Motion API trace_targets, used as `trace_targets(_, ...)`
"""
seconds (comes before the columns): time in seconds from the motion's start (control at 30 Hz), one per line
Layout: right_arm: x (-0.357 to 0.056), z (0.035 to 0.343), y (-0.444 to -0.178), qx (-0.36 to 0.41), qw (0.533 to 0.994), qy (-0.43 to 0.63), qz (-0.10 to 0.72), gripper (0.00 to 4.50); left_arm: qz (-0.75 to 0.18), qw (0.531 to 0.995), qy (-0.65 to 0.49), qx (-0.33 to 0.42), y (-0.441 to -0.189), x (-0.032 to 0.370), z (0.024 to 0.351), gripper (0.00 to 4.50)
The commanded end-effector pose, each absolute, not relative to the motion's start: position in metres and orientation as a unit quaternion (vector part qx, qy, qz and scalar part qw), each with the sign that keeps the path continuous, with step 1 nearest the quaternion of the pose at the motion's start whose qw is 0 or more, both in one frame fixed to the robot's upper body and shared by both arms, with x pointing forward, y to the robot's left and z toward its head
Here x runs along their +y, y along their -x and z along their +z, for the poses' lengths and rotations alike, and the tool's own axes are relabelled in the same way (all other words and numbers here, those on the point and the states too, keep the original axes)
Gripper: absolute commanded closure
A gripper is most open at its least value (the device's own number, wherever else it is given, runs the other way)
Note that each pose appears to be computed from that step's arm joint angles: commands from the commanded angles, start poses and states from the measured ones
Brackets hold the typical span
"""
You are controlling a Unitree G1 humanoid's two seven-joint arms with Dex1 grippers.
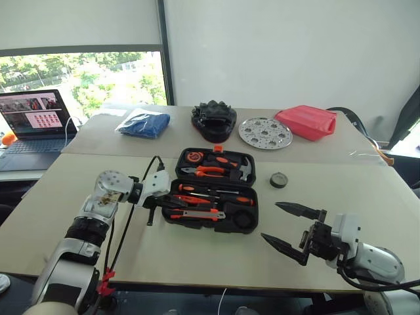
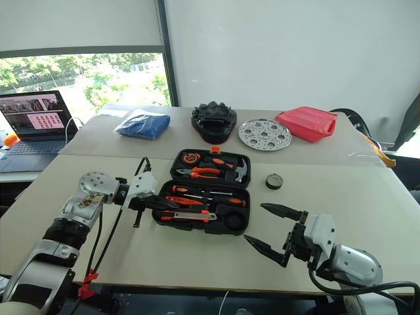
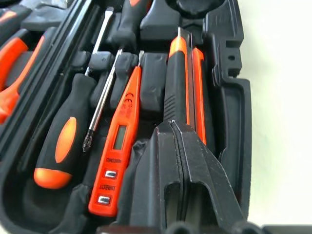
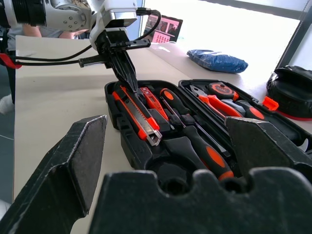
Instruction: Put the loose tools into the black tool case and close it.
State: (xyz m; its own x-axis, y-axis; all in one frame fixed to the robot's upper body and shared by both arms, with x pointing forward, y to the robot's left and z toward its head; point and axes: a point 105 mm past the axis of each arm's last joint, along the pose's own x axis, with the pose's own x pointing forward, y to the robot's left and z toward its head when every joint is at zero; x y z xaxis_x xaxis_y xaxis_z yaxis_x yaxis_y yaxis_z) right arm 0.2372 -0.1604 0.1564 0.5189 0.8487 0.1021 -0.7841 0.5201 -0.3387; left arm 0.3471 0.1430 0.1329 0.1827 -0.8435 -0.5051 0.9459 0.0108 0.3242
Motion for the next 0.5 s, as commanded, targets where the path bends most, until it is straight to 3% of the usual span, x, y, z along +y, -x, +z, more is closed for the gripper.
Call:
trace_targets(0.03, -0.158, 0.166, -0.235, -0.151, 0.859, 0.135, 0.470, 0.00, -0.630, 0.700, -0.317, 0.112, -0.346, 0.140, 0.116, 4.44)
trace_targets(0.5, -0.158, 0.166, -0.236, -0.155, 0.862, 0.136, 0.462, 0.00, -0.621, 0.709, -0.297, 0.155, -0.350, 0.121, 0.082, 4.44)
